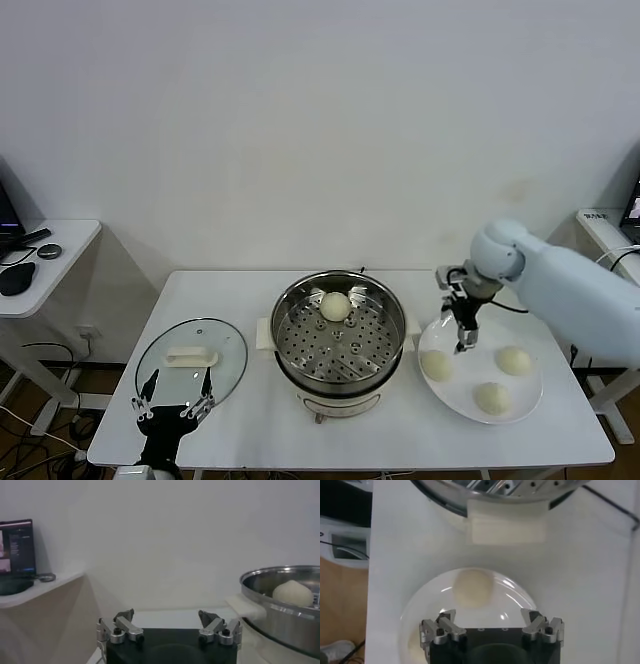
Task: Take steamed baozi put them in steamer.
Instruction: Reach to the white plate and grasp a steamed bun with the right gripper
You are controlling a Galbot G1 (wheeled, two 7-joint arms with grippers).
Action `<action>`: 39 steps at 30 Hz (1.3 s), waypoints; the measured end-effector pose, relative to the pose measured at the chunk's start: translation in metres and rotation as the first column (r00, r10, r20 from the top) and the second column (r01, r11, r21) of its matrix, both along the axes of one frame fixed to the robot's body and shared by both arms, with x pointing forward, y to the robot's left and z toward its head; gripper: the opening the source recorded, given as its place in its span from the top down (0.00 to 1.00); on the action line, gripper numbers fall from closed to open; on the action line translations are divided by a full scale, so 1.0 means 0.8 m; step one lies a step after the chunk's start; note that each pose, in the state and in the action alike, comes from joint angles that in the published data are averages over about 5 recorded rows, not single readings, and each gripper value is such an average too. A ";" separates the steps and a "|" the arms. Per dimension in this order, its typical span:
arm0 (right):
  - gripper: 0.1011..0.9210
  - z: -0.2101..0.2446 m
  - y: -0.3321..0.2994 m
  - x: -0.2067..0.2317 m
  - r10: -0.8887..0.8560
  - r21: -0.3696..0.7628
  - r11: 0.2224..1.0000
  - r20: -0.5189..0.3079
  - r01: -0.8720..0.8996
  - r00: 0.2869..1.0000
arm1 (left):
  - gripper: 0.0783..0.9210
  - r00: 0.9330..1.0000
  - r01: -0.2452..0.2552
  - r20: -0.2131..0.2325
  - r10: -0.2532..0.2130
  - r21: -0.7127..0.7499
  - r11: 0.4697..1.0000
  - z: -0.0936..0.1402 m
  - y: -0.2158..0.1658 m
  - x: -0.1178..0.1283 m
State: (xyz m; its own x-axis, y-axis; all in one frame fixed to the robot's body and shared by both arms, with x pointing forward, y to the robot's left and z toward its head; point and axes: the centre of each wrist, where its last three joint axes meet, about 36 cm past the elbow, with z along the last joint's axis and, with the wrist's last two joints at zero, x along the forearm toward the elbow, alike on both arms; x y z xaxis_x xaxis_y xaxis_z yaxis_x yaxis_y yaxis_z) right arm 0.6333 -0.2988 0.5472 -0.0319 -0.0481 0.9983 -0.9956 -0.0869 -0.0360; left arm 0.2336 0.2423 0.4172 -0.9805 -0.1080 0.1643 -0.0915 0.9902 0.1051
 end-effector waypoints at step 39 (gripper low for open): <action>0.14 -0.110 -0.010 -0.016 -0.062 0.056 0.996 -0.013 0.063 0.998 | 0.12 1.000 0.004 -0.017 -0.004 -0.002 1.000 -0.005 0.000 0.000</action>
State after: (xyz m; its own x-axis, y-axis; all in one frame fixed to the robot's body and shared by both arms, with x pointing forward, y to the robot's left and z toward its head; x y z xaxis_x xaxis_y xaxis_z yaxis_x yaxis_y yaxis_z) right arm 0.6202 -0.3070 0.4594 -0.0251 -0.1031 0.9944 -0.9994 -0.0226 -0.0276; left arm 0.2338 0.2420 0.4129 -0.9781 -0.1033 0.1807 -0.0854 0.9909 0.1044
